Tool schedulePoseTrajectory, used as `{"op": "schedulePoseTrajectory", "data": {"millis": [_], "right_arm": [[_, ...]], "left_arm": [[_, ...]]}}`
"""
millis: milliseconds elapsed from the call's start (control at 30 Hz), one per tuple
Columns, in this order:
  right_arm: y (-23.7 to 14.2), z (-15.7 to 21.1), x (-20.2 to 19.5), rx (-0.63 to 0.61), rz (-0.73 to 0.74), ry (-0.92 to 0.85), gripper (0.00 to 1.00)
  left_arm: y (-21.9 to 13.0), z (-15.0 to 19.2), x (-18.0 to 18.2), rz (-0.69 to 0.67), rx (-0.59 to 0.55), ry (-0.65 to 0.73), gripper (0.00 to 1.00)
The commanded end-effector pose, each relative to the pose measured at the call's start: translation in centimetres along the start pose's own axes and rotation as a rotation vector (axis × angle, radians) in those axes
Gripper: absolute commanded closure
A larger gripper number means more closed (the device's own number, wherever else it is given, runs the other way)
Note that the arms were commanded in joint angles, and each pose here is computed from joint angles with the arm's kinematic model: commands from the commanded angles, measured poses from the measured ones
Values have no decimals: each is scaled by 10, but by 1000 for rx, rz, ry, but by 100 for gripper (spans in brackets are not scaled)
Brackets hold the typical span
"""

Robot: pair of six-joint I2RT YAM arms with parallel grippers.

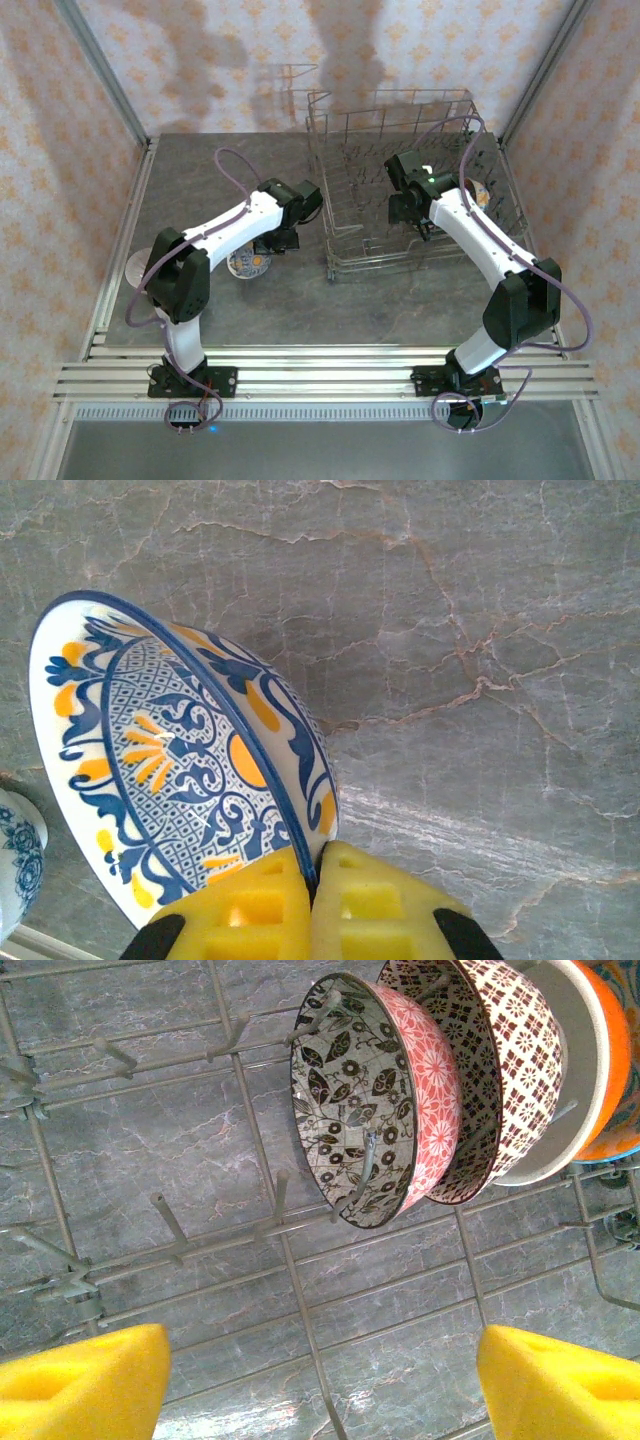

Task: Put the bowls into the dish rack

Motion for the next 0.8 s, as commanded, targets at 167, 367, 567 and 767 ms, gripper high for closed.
{"op": "schedulePoseTrajectory", "data": {"millis": [167, 367, 567, 767], "right_arm": [[2, 2, -3, 6, 13, 14, 20], [2, 1, -3, 4, 15, 11, 20], [4, 1, -2, 8, 20, 2, 20], [5, 0, -1, 11, 22, -4, 20]], "left_arm": [[24, -6, -7, -95, 26, 30, 100], [32, -7, -11, -106, 45, 33, 100], [33, -8, -13, -101, 59, 31, 100], [20, -9, -10, -68, 44, 21, 82]]}}
Point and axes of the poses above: each hand's point on the last joint's axis, 136 mm out from that joint toward the fingers, its own y axis out along the fingers, its own x axis along the line the jaws close on, z = x × y, the point moved 9 cm from there along -y, back along the fingers, and after that the axes turned 11 degrees about y, right-handed, at the moved point
